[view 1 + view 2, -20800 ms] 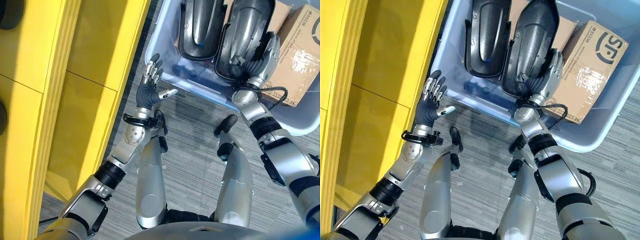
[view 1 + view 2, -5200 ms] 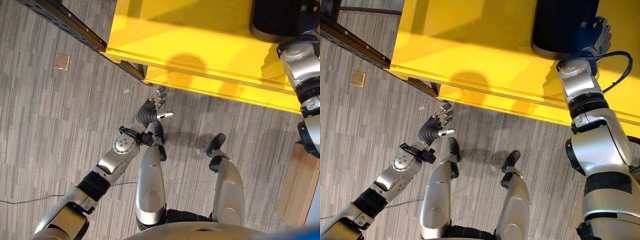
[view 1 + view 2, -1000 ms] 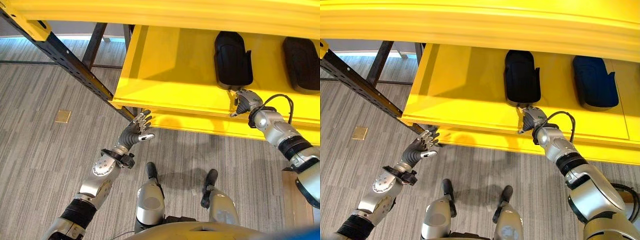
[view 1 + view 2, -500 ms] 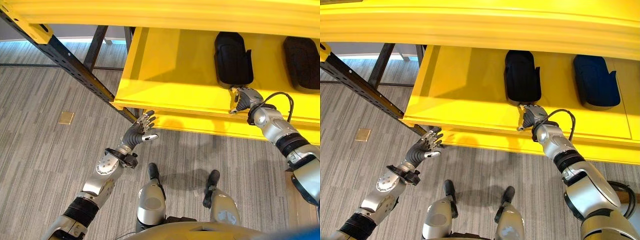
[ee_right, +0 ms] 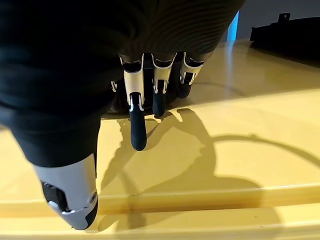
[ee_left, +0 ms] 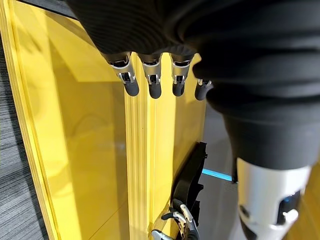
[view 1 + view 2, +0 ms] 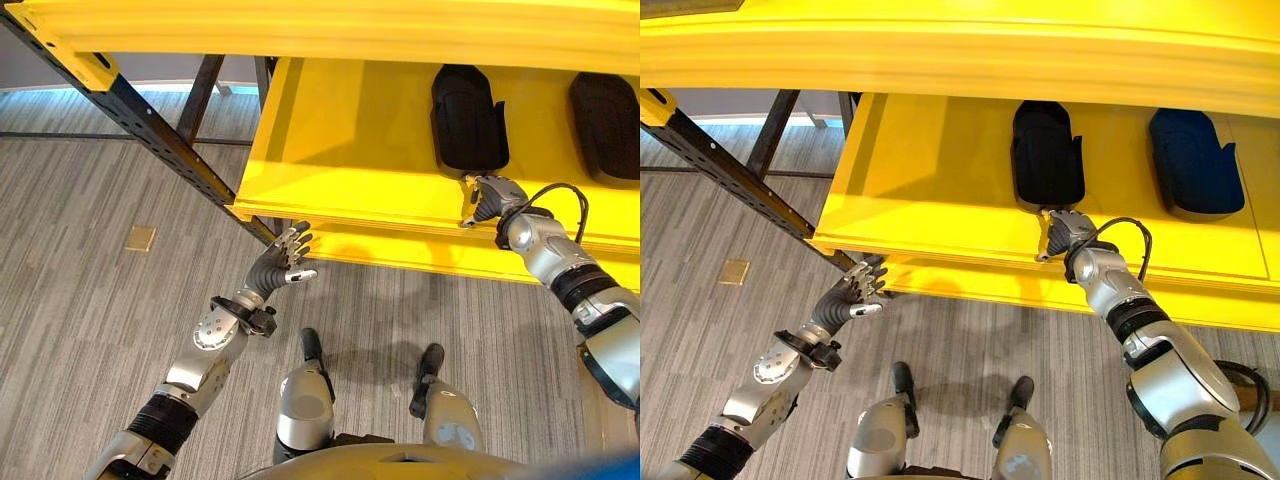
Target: Move parts from the plastic box to the shelf.
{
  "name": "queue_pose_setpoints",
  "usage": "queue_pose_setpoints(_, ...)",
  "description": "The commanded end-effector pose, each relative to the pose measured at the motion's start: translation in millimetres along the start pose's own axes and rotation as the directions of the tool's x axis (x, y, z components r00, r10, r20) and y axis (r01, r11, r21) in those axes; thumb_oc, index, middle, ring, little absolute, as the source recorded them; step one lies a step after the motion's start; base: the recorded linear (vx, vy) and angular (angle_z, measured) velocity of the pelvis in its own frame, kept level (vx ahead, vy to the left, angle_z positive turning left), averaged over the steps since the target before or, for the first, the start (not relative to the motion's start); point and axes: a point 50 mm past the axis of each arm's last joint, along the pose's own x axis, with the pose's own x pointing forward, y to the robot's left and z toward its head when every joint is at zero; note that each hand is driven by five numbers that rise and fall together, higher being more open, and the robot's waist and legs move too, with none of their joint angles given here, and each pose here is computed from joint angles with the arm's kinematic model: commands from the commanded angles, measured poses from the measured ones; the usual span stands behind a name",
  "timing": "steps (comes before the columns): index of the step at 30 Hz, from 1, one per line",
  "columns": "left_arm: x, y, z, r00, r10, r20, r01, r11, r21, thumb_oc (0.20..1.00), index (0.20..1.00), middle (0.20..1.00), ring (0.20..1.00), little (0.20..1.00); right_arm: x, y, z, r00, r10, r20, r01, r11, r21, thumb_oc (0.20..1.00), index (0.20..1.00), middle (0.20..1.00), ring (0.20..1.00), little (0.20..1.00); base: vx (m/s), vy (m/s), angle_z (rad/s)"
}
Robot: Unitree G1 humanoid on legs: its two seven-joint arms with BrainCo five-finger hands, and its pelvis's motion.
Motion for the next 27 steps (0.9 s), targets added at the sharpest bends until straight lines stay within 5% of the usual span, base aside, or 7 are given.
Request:
queue_pose_setpoints(1, 8.1, -18.3, 9.3, 0.995, -0.058, 0.078, 0.058, 0.998, -0.002, 1.0, 1.0, 1.0, 1.0, 1.0, 12.5, -39.9, 15.9, 0.996, -0.091, 0.022, 0.091, 0.996, 0.003, 1.0, 1.0, 1.0, 1.0, 1.0, 0.0, 0.0, 0.0)
queue_pose_setpoints(11, -1.9, -10.1, 9.4, 0.995, 0.008, 0.102, -0.005, 1.0, -0.026, 1.0, 1.0, 1.0, 1.0, 1.0, -9.9, 9.6, 22.8, 0.995, -0.032, 0.094, 0.005, 0.96, 0.282, 1.0, 1.0, 1.0, 1.0, 1.0, 0.01, 0.023, 0.0)
queue_pose_setpoints(17, -30.4, 2.5, 6.3, 0.976, 0.155, 0.152, -0.151, 0.988, -0.039, 1.0, 1.0, 1.0, 1.0, 1.0, -113.1, 95.8, 26.1, 0.975, 0.1, 0.199, -0.178, 0.888, 0.424, 1.0, 1.0, 1.0, 1.0, 1.0, -0.01, 0.057, -0.05)
queue_pose_setpoints(27, -56.0, 1.4, 2.0, 0.963, 0.223, 0.153, -0.221, 0.975, -0.036, 1.0, 1.0, 1.0, 1.0, 1.0, -152.4, 68.2, 37.2, 0.908, -0.043, 0.417, -0.233, 0.775, 0.587, 1.0, 1.0, 1.0, 1.0, 1.0, 0.0, 0.071, -0.12)
